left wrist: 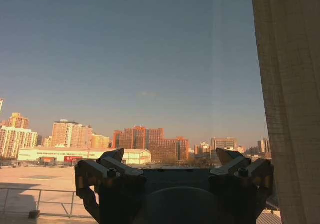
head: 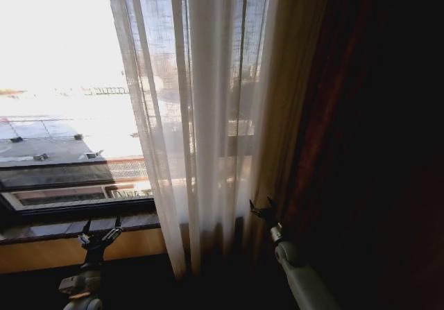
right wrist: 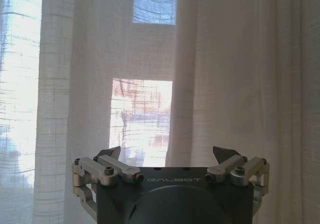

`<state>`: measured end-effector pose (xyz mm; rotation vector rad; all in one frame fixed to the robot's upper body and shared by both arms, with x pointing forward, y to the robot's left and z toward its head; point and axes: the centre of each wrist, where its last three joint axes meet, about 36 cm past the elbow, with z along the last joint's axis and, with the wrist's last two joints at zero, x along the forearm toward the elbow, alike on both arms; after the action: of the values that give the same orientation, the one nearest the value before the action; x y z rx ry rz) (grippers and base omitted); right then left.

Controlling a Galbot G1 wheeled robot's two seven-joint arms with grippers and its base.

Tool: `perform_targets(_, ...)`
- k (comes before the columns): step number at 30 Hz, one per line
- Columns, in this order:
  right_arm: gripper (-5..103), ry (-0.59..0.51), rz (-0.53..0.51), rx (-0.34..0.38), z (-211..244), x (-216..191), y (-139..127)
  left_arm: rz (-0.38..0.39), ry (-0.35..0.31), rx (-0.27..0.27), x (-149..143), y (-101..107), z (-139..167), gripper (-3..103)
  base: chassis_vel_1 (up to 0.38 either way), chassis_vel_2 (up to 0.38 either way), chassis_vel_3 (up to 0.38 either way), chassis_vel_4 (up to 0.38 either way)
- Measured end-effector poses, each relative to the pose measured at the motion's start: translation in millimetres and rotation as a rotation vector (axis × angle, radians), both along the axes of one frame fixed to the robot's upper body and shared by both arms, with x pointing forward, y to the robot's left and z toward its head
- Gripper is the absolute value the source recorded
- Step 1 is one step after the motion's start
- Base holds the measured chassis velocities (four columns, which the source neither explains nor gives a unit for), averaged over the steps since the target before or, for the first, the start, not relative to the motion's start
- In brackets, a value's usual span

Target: Open the curtains by pulling them apart, changing their state from closed to fully open.

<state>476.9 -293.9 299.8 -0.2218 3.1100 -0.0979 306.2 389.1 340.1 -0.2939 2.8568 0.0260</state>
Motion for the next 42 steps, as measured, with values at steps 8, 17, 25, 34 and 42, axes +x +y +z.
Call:
perform_targets(8,100,-0.006,0.008,-0.005,2.2,-1.2,-4.5,0.000,0.000,0.000,0.0,0.1,0.0,100,0.222,0.249,-0.225,-0.224)
perform_targets(17,100,-0.005,0.018,-0.007,1.9,-2.9,-6.7,0.000,0.000,0.000,0.0,0.0,0.0,100,0.308,0.330,-0.326,-0.327)
perform_targets(25,100,-0.012,0.041,0.005,-0.6,-4.0,-3.7,0.000,0.000,0.000,0.0,0.0,0.0,100,0.368,0.351,-0.362,-0.340)
perform_targets(34,100,-0.024,0.048,0.011,-2.9,-3.3,-3.6,0.000,0.000,0.000,0.0,0.2,0.1,100,0.312,0.288,-0.316,-0.293)
perform_targets(42,100,-0.026,0.075,0.004,-4.2,-4.9,-6.0,0.001,0.000,0.000,0.0,0.0,0.0,100,0.064,0.044,-0.051,-0.042)
